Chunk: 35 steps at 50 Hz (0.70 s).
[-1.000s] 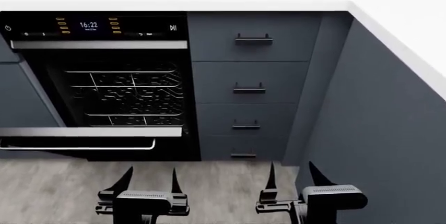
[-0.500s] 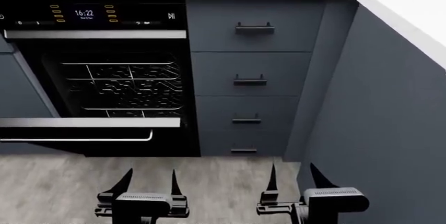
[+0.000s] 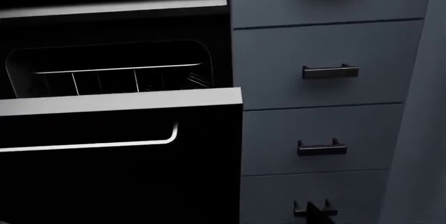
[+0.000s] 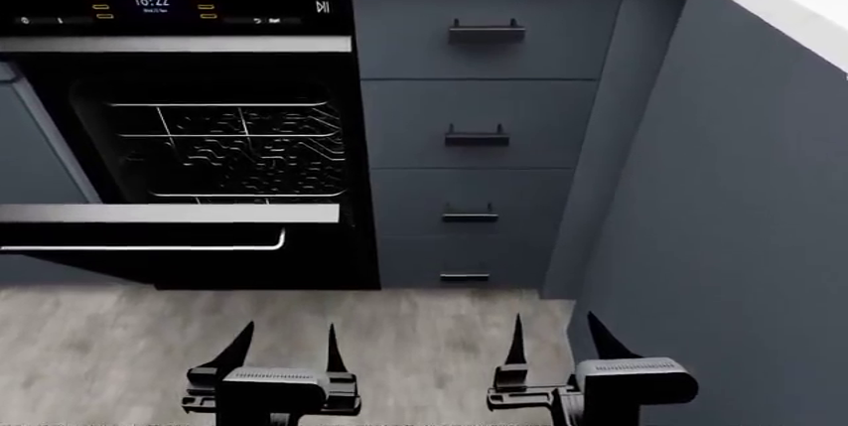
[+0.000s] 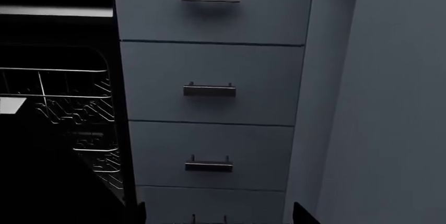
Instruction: Close the dishwasher door
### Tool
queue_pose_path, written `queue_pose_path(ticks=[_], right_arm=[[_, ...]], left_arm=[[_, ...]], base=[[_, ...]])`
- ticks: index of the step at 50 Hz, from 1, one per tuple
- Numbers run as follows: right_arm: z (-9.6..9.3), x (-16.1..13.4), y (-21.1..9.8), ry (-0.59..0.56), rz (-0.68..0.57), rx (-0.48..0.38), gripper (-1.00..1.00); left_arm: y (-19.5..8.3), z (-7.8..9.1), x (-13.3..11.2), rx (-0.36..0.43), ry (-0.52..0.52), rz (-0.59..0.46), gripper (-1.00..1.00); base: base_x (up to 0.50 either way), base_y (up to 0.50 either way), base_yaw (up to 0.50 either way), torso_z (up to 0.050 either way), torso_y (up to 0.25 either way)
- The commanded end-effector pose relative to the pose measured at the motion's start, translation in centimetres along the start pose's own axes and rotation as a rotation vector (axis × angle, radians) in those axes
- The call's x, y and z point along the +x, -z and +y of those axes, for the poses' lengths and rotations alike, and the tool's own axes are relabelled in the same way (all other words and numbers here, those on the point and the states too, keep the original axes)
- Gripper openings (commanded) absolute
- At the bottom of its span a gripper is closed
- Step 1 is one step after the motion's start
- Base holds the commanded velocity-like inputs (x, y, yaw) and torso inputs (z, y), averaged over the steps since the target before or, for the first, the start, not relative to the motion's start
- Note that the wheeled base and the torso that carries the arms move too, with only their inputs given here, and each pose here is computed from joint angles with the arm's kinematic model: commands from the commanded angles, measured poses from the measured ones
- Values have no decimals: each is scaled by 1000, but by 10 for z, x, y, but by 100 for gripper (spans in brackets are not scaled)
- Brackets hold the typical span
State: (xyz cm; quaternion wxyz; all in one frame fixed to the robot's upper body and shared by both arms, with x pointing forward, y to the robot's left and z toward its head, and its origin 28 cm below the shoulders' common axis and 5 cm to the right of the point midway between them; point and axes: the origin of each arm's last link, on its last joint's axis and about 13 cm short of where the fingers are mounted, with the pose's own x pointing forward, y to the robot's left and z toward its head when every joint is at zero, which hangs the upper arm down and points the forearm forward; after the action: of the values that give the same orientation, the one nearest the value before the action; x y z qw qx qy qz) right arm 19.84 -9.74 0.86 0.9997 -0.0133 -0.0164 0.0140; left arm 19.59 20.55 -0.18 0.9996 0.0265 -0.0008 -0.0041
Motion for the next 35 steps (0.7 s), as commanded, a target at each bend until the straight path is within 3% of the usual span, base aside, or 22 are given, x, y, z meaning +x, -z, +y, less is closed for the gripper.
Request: queue_pose_path(ticks=[1, 35], right_arm=[[0, 0, 1, -3, 3, -3, 100], [1, 0, 8, -15, 36, -4, 100]], left_arm=[[0, 0, 0, 7, 0, -1, 100], [2, -1, 0, 31, -7, -5, 100]], base=[[0, 0, 0, -50, 0], [0, 0, 0, -50, 0]])
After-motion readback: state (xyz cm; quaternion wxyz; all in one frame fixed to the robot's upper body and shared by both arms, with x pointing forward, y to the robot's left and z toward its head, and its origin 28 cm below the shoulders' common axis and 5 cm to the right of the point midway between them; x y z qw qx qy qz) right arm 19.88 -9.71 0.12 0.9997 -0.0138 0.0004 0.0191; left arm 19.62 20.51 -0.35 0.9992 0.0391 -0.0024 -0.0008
